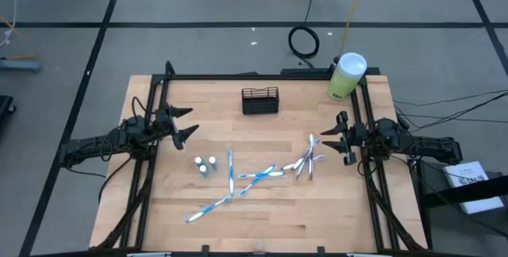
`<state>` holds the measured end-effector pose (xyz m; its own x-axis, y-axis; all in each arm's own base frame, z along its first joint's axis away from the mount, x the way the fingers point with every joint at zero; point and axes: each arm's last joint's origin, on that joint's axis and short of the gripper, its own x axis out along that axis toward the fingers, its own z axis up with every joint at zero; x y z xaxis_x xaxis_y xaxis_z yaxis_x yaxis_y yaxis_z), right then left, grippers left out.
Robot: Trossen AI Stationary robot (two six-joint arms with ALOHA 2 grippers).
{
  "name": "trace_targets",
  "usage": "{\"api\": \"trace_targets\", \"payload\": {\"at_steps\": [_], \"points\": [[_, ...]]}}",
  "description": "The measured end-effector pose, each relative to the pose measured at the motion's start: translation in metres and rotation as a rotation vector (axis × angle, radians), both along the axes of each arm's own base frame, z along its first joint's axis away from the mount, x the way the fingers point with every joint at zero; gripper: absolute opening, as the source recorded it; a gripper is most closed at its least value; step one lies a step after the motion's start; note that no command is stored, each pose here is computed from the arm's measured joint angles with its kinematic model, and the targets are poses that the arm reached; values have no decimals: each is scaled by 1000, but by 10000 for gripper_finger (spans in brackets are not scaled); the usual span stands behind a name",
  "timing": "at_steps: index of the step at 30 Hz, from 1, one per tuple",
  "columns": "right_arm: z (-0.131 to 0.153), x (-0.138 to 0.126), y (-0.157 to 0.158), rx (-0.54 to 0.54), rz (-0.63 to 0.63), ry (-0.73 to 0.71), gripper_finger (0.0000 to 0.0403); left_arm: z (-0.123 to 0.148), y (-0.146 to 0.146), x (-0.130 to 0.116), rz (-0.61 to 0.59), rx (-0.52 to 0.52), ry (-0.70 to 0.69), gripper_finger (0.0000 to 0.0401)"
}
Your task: Pick & Place toothbrushing station
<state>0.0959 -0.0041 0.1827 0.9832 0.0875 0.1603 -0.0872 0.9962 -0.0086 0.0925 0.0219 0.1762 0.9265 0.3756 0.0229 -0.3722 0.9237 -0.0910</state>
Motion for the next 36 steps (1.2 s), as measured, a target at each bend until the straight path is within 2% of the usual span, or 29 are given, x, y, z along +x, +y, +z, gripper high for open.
{"api": "trace_targets", "payload": {"at_steps": [31,36], "points": [[0,0,0,0,0,0,130,0,0,0,0,0,0,367],[4,-1,0,1,1,-40,130,0,0,0,0,0,0,367]]}}
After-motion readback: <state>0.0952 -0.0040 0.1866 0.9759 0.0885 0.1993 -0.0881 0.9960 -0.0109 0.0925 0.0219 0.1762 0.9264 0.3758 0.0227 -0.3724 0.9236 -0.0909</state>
